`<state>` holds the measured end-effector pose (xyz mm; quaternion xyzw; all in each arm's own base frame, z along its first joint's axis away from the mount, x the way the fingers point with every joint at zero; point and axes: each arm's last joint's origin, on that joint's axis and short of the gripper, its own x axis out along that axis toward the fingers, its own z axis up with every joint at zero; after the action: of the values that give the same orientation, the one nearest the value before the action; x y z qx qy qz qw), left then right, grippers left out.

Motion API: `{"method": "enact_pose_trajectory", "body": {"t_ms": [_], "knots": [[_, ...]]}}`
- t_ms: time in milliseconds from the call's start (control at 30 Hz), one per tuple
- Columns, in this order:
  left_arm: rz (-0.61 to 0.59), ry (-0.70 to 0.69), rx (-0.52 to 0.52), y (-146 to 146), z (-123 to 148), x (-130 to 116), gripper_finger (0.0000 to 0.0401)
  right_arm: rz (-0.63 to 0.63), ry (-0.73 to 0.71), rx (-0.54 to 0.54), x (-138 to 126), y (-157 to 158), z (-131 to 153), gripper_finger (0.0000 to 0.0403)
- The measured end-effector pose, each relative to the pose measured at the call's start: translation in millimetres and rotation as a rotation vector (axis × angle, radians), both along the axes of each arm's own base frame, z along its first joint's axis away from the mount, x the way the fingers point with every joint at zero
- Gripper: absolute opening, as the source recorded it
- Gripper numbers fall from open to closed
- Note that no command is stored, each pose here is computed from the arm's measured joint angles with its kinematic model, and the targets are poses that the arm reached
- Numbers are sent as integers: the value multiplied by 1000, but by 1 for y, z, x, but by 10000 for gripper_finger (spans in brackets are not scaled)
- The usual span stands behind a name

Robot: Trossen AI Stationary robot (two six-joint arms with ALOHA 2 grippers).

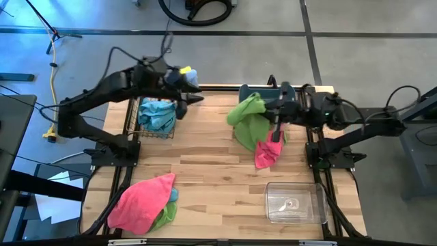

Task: Sort microfiber towel by color & place in baskets
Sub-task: Put the top left green towel into the blue bin

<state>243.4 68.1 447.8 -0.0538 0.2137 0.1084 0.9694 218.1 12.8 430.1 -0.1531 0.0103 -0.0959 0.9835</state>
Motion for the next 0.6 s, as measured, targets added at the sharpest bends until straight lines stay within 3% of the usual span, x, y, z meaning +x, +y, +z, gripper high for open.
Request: {"method": "enact_pose_trajectory", "body": {"t_ms": [233, 467, 600], "knots": [[37, -145, -33, -6, -17, -26, 139, -105, 95, 97, -42, -7, -5, 2], [55, -377, -162, -14, -67, -33, 139, -210, 135, 216, -60, -11, -48, 1], [49, -468, -229, -18, -84, -33, 139, -381, 96, 291, -60, -19, -74, 1]]}}
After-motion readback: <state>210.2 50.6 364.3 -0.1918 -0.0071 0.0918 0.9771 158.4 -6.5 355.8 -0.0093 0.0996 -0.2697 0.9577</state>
